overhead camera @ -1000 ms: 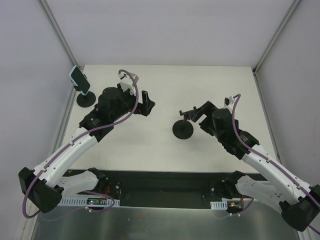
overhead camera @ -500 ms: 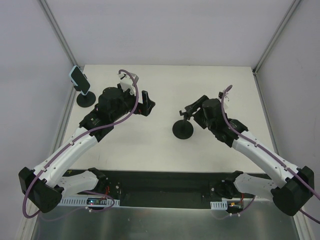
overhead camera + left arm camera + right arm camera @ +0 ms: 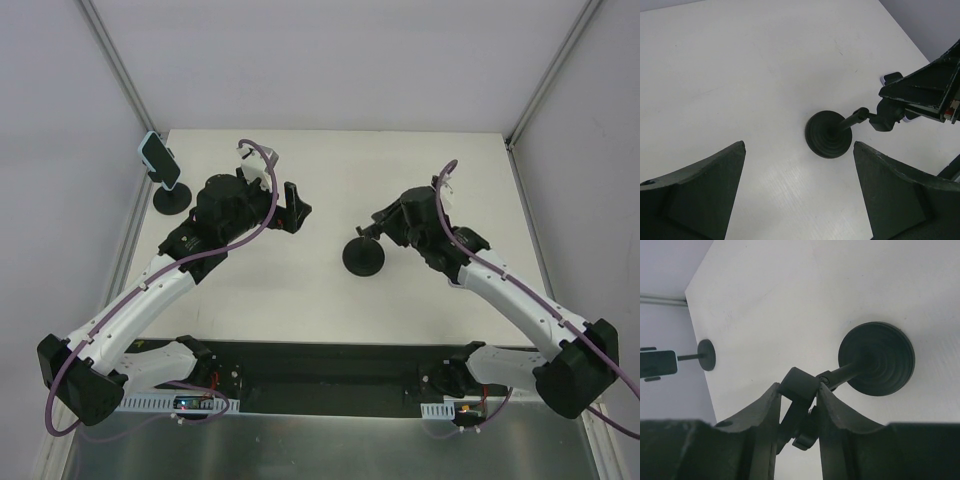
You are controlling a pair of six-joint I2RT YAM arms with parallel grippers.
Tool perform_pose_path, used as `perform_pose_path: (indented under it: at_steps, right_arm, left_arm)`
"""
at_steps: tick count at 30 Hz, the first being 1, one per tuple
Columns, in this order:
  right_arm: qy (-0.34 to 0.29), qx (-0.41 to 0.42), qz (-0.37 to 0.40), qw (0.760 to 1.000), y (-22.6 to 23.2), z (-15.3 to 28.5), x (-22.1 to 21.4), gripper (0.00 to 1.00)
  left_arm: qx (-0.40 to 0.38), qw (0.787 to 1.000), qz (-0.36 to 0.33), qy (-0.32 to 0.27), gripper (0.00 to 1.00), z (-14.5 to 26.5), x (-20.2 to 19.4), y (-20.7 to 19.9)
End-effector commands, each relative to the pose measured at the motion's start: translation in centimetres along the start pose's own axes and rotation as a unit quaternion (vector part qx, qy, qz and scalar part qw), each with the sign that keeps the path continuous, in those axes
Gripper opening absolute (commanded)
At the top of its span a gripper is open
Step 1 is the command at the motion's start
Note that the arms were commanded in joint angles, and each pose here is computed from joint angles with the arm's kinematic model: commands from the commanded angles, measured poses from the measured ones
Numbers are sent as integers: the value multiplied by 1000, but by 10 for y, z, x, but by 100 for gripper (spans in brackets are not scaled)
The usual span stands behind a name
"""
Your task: Place the phone on the phone stand
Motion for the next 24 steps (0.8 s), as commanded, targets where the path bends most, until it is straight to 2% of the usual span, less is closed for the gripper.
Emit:
perform_pose_path:
  at_steps: [1, 2, 4, 5, 6, 8, 9, 11, 12, 13, 14, 15, 16, 17, 20, 22, 24]
  right_arm:
    - [30, 28, 81, 996, 16, 9, 9, 27]
    - [39, 29, 125, 991, 13, 8, 13, 21]
    - [83, 27, 158, 984, 12, 11, 11, 12]
    - [97, 37, 179, 978, 13, 11, 15, 9]
    - [145, 67, 215, 963, 15, 15, 10, 5]
    - [176, 76, 248, 950, 20, 20, 16, 1]
    - [211, 105, 281, 930, 22, 26, 13, 1]
    - [238, 137, 308, 911, 33, 36, 18, 1]
    - [270, 173, 323, 891, 41, 45, 14, 1]
    - [303, 172, 355, 868, 35, 45, 10, 1]
    - [307, 198, 372, 853, 50, 55, 16, 1]
    - [337, 215, 378, 835, 54, 61, 13, 1]
    - [383, 190, 394, 814, 42, 58, 8, 1]
    - [383, 200, 412, 802, 54, 65, 10, 1]
    - [437, 193, 433, 764, 47, 64, 2, 1]
    - [451, 197, 436, 753, 48, 62, -3, 1]
    - [475, 232, 452, 718, 55, 70, -14, 1]
  left_arm:
    - [-12, 1000, -1, -18, 88, 5, 9, -4]
    - [-13, 1000, -1, -19, 88, 6, 9, -4]
    - [-15, 1000, 1, -19, 88, 6, 10, -5]
    - [-16, 1000, 1, -20, 88, 6, 10, -5]
    - [-19, 1000, 3, -20, 88, 6, 10, -6]
    - [-21, 1000, 4, -19, 88, 6, 10, -6]
    - [-22, 1000, 4, -18, 88, 6, 9, -7]
    - [-24, 1000, 4, -20, 88, 6, 11, -7]
    - [-24, 1000, 4, -20, 88, 6, 10, -7]
    - [-23, 1000, 4, -19, 88, 6, 10, -7]
    - [-23, 1000, 3, -21, 88, 7, 11, -7]
    - [-23, 1000, 3, -21, 88, 7, 11, -7]
    - [-23, 1000, 3, -21, 88, 7, 11, -7]
    - [-22, 1000, 3, -22, 88, 7, 11, -7]
    - [-21, 999, 2, -25, 88, 9, 13, -7]
    - [-21, 999, 1, -29, 88, 11, 14, -7]
    - [-12, 999, 1, -33, 88, 13, 15, -5]
Point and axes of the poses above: each gripper's point midway between its finger pads, its own z axis back along the fingers, its own y axis along the line the jaws close on, x = y × z, the point moved 6 cm from there along z, back along the fingers, and after that the axes turned 9 degrees about -z, right-handed, at the moved point
